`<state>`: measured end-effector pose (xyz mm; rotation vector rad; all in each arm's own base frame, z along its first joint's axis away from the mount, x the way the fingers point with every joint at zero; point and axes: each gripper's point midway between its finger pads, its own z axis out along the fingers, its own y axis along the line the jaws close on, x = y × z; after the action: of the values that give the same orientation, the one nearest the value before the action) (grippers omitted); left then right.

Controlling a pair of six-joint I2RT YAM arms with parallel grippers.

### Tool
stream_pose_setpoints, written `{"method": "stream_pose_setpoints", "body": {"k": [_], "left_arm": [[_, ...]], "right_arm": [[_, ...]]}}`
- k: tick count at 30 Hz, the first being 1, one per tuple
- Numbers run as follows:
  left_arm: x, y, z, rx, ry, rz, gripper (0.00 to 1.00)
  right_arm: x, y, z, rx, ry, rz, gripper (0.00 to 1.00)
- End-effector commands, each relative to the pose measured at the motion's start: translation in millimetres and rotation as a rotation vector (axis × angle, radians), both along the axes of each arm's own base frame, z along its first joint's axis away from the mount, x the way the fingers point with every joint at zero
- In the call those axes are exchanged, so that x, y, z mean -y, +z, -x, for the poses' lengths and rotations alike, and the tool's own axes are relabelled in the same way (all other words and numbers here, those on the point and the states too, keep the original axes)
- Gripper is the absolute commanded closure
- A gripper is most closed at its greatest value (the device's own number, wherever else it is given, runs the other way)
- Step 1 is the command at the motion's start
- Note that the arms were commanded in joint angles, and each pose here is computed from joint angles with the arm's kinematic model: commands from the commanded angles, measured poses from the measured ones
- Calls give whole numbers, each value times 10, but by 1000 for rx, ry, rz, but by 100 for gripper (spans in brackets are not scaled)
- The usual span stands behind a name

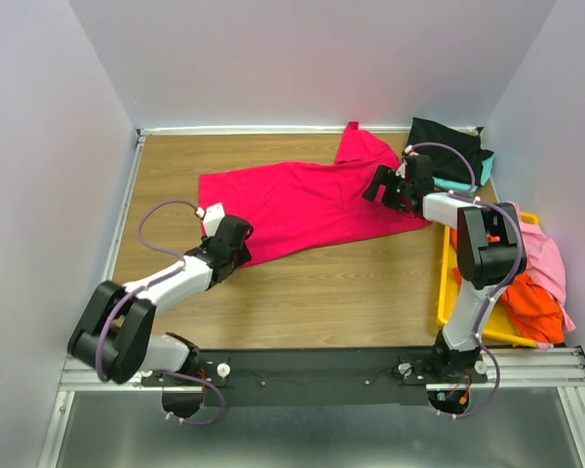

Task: Fold and stack the t-shirts
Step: Fold the tshirt

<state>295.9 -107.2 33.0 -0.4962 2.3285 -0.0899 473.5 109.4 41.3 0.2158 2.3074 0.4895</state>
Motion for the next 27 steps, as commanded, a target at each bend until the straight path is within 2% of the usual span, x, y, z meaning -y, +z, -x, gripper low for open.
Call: {"method": "stream_pose_setpoints", "body": {"k": [1, 4, 8, 14, 23, 27], "left_arm": [[38, 399, -52, 92, 19, 58, 44], [-67, 732, -142, 184, 80, 53, 43], [-390, 755, -258, 222, 202, 20, 43], [-488, 521, -411, 197, 203, 88, 44], [-649, 95, -392, 81, 255, 21, 47], [-684, 52, -415, 73, 282, 19, 47]], "right_arm": [[-41, -57, 109, -38, 26, -1, 2], [-45, -42, 109, -35, 30, -3, 2], [-52, -39, 118, -35, 30, -4, 2], [-85, -32, 126, -34, 40, -5, 2], [-79, -54, 138, -37, 41, -1, 2], [-75, -66, 147, -40, 40, 1, 2]]}}
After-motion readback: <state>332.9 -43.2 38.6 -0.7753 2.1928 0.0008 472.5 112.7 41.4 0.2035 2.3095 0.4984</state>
